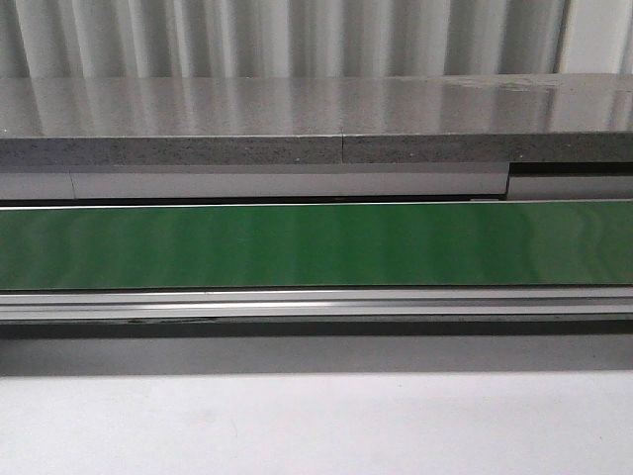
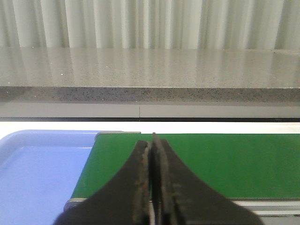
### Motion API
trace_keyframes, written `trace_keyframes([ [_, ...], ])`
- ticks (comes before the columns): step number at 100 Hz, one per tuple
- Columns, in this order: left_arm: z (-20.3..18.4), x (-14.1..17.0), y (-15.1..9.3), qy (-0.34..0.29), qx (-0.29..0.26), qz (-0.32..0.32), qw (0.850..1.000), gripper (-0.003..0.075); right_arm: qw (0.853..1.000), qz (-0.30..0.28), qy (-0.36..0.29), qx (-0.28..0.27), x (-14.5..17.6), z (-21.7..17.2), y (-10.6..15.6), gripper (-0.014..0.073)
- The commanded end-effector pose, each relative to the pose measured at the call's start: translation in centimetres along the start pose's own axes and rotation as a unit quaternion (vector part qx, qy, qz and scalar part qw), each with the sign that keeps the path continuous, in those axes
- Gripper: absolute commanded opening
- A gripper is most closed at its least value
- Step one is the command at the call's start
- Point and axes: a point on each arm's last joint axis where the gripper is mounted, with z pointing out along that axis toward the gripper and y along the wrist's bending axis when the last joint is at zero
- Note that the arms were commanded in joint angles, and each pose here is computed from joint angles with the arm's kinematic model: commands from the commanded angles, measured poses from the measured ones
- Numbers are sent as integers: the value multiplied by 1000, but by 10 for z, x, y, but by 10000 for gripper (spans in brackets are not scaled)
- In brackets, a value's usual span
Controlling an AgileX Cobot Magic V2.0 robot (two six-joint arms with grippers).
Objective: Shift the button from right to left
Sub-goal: 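Move the right gripper over the yellow push button on the green pad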
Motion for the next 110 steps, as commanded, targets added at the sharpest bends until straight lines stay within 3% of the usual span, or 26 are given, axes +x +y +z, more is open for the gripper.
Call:
trace_keyframes([
  [1,-2,0,0,-44,0,-6,999,-20,999,-7,-53,2,-13,-2,0,-66],
  [81,-2,0,0,-44,0,-6,999,-20,999,-7,-53,2,-13,-2,0,-66],
  [96,-2,0,0,-44,0,-6,999,-20,998,-7,-61,1,-34,-5,1,-66],
  [110,-2,0,0,-44,0,-6,999,-20,1000,-7,-8,2,-57,-12,2,-66],
])
